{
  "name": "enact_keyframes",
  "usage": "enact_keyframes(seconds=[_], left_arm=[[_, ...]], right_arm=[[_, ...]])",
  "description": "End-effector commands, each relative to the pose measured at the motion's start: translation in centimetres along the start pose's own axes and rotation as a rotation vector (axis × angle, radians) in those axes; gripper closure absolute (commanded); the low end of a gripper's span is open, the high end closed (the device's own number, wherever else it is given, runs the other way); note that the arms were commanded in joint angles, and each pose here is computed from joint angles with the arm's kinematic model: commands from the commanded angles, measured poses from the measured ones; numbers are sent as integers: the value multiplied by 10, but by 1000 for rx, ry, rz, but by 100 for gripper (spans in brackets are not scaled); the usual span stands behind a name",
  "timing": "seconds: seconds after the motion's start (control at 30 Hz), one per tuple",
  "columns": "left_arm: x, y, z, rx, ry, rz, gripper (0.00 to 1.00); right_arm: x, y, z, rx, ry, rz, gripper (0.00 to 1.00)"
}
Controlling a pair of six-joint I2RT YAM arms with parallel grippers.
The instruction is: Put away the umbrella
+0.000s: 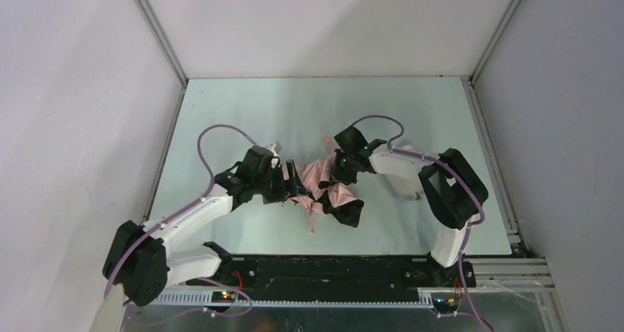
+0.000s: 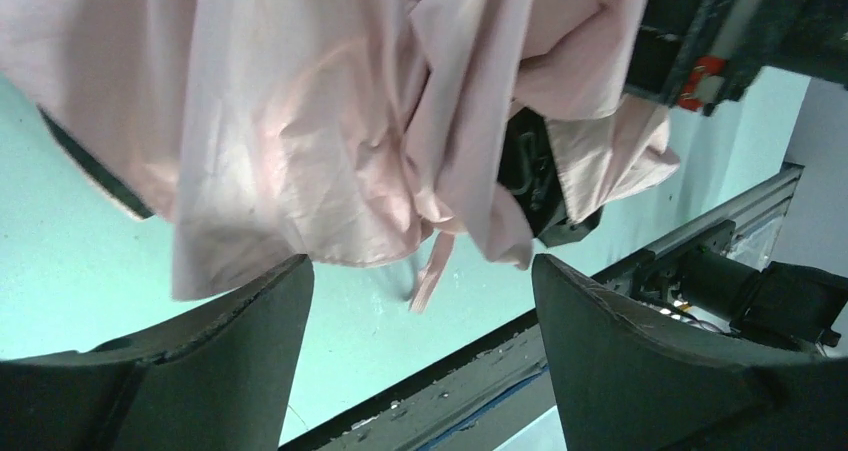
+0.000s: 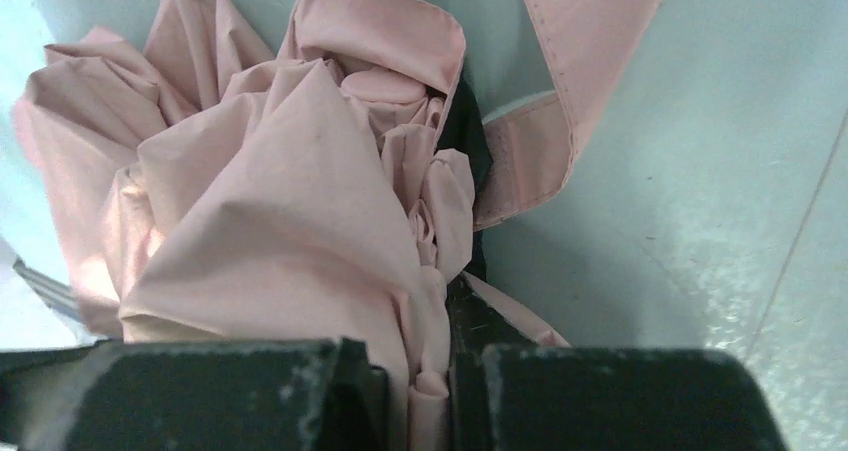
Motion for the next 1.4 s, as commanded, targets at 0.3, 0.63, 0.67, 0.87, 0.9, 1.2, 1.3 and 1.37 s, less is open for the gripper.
enact_keyframes(seconds=[0.3, 0.63, 0.67, 0.87, 0.9, 1.2, 1.3, 1.37], left_arm=[[-15, 16, -26, 304, 128, -173, 0], [-54, -4, -68, 434, -2, -198, 0], [-56, -7, -68, 431, -5, -191, 0], [-69, -18, -74, 431, -51, -206, 52], [-71, -18, -74, 429, -68, -214, 65], [-70, -14, -80, 432, -133, -158, 100], [-69, -10, -88, 399, -189, -133, 100], [-65, -9, -95, 370, -250, -109, 100]], right_arm=[[-47, 88, 11, -517, -48, -120, 91], [-53, 115, 32, -705, -116, -117, 89], [-53, 118, 34, -725, -123, -113, 88], [-48, 138, 40, -847, -134, -118, 66], [-46, 138, 39, -854, -134, -118, 59], [-45, 149, 42, -896, -113, -177, 1], [-48, 137, 44, -734, -149, -184, 0], [-46, 129, 43, -628, -160, -153, 1]])
Point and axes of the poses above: each gripper's point midway between its finger pads, its own y axis back along the fingers, its own z axis along the line the jaws close on, x = y × z, the point moved 8 cm from there along y, back along the fingers, and after that the axes turned 5 degrees about -y, right-handed, at the moved point
